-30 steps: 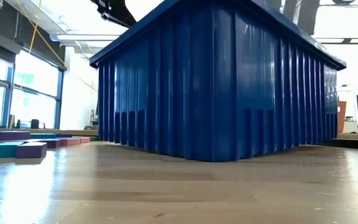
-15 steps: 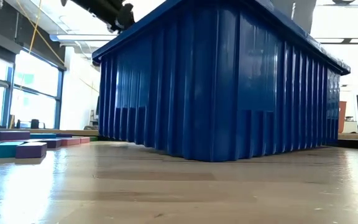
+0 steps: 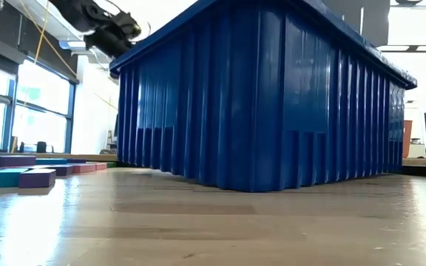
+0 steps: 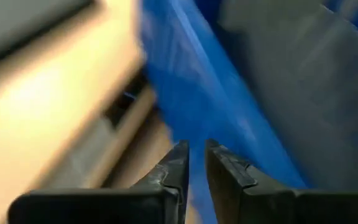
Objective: Sort blocks
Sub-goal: Insert the bin divider into the blue bin
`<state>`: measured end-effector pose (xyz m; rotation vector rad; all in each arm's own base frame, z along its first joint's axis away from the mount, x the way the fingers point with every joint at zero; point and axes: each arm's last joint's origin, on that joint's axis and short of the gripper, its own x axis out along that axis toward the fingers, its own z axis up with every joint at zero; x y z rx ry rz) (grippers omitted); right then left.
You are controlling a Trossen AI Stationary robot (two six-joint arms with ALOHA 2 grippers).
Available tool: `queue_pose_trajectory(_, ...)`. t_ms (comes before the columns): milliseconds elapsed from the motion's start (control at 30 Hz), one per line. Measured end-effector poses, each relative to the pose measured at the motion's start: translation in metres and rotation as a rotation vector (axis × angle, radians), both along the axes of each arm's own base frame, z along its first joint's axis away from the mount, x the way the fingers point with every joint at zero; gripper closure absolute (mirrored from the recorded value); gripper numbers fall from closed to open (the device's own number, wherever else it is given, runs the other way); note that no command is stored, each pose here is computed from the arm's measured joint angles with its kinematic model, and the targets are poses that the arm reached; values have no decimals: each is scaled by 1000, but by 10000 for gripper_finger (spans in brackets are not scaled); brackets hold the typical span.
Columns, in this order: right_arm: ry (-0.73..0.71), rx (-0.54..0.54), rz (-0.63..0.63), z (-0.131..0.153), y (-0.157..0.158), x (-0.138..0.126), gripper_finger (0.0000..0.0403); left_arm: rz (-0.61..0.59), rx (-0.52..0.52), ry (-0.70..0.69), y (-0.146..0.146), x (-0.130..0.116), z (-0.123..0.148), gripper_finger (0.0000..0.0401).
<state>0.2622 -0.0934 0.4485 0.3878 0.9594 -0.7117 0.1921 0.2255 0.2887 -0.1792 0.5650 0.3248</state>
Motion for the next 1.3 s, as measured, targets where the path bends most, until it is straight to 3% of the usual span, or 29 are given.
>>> queue_pose_trajectory(400, 6, 8, 15, -1, 1, 1, 402, -101, -225, 104, -42, 0, -2, 395)
queue_pose_trajectory(567, -14, 30, 50, 2, 5, 2, 402, -151, -231, 131, -64, 7, 2, 400)
queue_pose_trajectory(833, -127, -9, 52, 26, 16, -4, 402, 7, 56, 6, -70, -5, 41, 401)
queue_pose_trajectory(1033, -115, 15, 45, 23, 16, -1, 402, 7, 277, -197, -66, -4, 70, 401)
queue_pose_trajectory(1300, -162, 92, 16, 19, 16, 9, 402, -42, 412, -285, -45, 12, 70, 401)
